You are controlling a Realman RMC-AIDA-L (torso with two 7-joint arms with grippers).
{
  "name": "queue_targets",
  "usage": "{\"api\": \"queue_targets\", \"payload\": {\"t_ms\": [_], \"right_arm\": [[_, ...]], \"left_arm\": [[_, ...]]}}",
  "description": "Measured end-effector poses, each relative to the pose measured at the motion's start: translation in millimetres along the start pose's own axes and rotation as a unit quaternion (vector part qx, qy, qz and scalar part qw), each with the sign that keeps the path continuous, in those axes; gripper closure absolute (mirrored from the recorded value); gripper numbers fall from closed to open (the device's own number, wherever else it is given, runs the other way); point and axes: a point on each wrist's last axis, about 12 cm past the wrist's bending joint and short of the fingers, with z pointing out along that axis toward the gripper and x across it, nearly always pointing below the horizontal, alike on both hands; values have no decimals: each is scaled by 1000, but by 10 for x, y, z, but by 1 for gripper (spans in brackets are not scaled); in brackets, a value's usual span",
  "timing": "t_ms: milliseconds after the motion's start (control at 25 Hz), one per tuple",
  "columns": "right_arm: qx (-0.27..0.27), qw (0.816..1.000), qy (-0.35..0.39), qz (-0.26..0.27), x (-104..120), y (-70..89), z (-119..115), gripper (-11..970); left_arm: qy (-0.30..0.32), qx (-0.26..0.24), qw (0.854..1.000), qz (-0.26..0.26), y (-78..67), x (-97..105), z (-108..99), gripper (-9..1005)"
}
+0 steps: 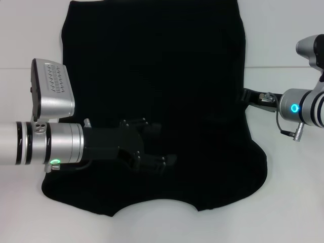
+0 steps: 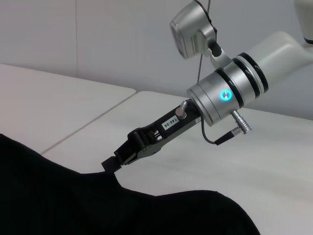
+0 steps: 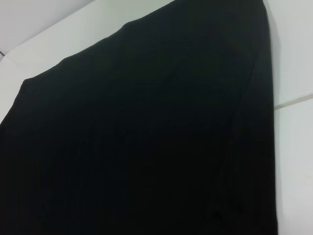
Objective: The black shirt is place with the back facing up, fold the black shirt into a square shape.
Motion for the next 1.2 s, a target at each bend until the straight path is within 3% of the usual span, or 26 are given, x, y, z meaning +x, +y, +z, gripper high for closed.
{"api": "queue_targets", "payload": {"t_ms": [80,240,520,960,1200], "right_arm": [[-4,1000,2,-4,-5,21,3,929],[-12,1000,4,-7,-17,68,15,950],[5,1000,-4,12,9,-64,-20,955],[4,999,-6,34,-5,-159,-73,558],[3,998,-2,58,-1,-183,-85,494]], "left_arm": [[0,0,1000,0,0,0,0,61],[0,0,1000,0,0,0,0,62],[-2,2,1000,0,-4,-3,1,62],[-3,6,1000,-13,-13,-8,0,62],[-4,5,1000,-25,-9,-16,-4,62]]}}
